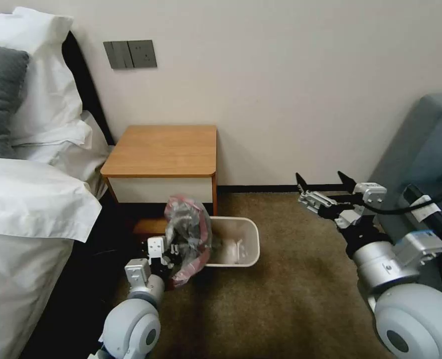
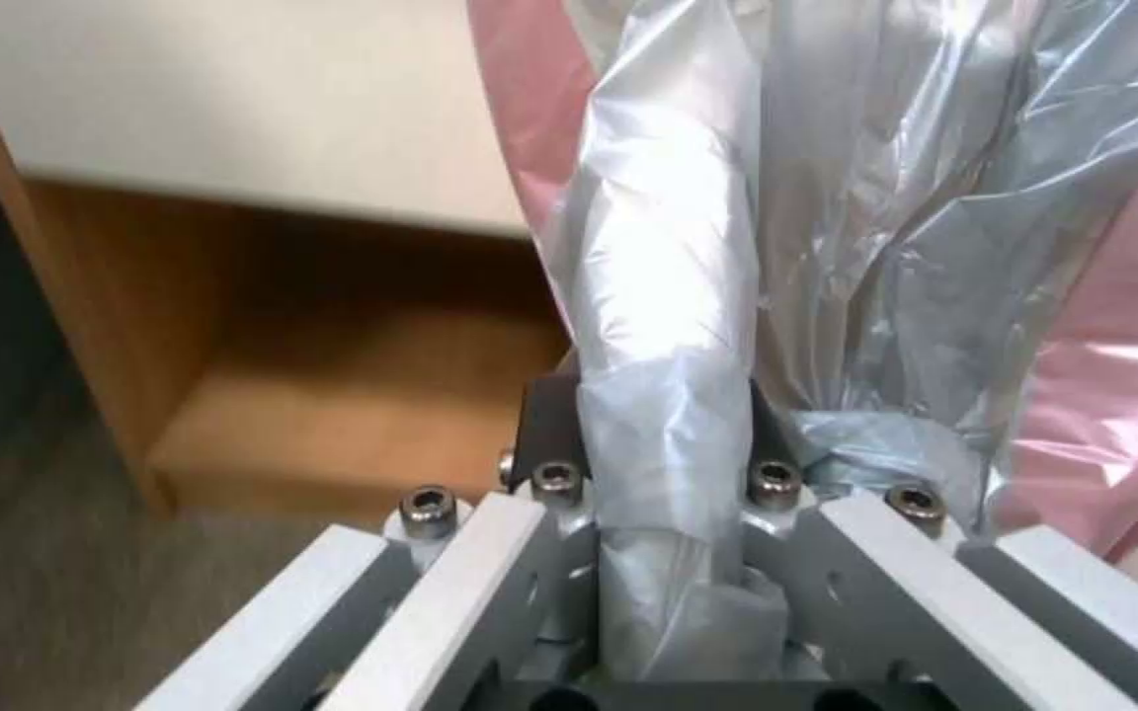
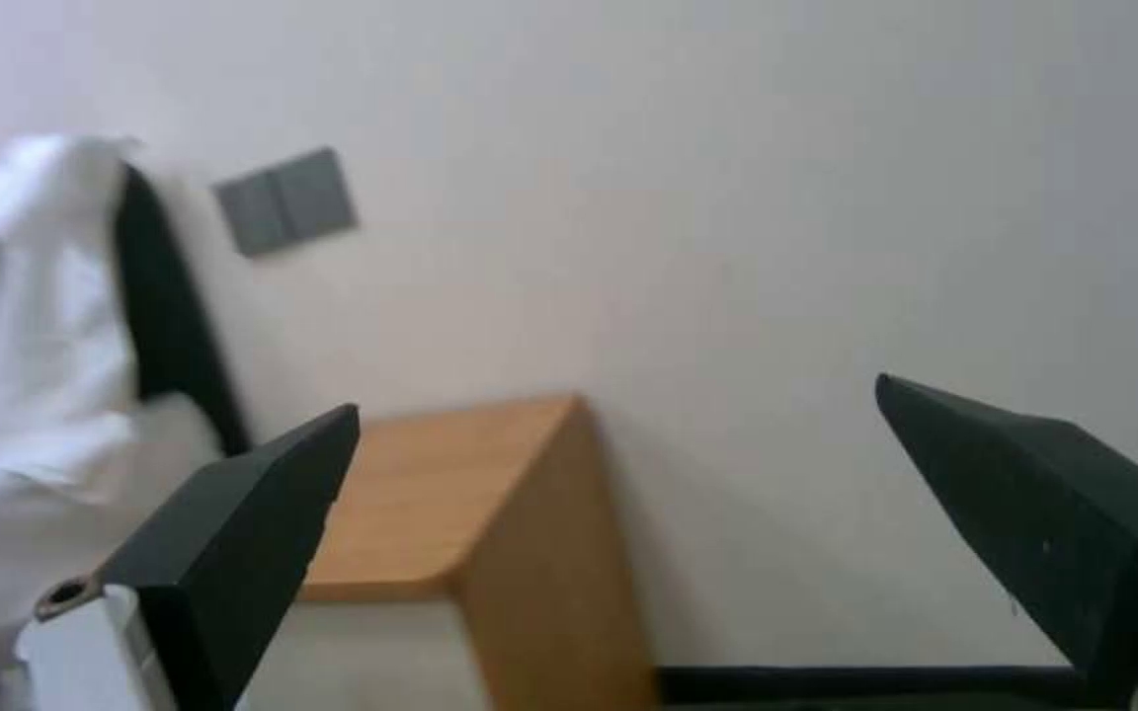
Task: Pick up the garbage bag from the table and place it over the trash can.
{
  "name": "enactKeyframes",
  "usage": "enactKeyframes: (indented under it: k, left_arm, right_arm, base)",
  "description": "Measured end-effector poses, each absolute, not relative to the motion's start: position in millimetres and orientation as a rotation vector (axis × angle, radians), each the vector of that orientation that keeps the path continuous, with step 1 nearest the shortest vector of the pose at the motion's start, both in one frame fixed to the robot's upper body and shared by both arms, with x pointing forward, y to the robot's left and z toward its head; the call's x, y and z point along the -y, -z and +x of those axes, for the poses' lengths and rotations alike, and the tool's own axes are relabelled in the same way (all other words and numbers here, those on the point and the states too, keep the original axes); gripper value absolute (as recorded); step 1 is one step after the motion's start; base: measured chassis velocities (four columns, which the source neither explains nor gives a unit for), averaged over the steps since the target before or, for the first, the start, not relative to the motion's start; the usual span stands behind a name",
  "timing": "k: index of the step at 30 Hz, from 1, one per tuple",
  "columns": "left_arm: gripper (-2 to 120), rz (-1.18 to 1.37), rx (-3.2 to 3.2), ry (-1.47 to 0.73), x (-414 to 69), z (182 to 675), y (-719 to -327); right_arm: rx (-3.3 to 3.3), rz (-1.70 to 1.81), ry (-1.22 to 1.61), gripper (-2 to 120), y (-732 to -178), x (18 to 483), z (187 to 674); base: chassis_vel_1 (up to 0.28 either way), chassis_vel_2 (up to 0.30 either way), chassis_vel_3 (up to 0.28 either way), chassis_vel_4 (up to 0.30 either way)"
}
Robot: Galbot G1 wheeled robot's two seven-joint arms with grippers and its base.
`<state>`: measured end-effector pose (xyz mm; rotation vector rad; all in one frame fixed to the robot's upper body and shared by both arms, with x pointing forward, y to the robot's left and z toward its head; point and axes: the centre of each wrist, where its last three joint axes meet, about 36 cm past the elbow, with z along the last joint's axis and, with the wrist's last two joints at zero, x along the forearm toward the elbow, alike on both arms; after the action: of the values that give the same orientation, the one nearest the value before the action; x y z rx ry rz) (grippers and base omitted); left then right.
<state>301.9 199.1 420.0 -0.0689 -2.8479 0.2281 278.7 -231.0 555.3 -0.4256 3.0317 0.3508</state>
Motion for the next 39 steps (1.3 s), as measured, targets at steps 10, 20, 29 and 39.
enactKeyframes:
  k: [10,20,29,39]
  left_arm:
    - [6,-0.102,2.943,-0.235,-197,301,-414]
    - [6,-0.091,2.979,-0.186,-195,304,-403]
    - [6,-0.098,2.989,-0.191,-191,305,-401]
    - [6,-0.103,2.998,-0.188,-192,307,-401]
  right_arm:
    - [-2.871,-0.759,-0.504,100,-535,221,279]
    - [-2.879,-1.115,-0.575,100,-507,198,289]
    - [-2.952,-1.288,-0.568,100,-484,190,290]
    - [-3.02,-1.372,-0.511,100,-475,210,306]
  base:
    - [0.0,0.0,0.0,0.0]
    - [0.0,0.0,0.0,0.0]
    - [0.0,0.0,0.0,0.0]
    - [0.0,0.0,0.0,0.0]
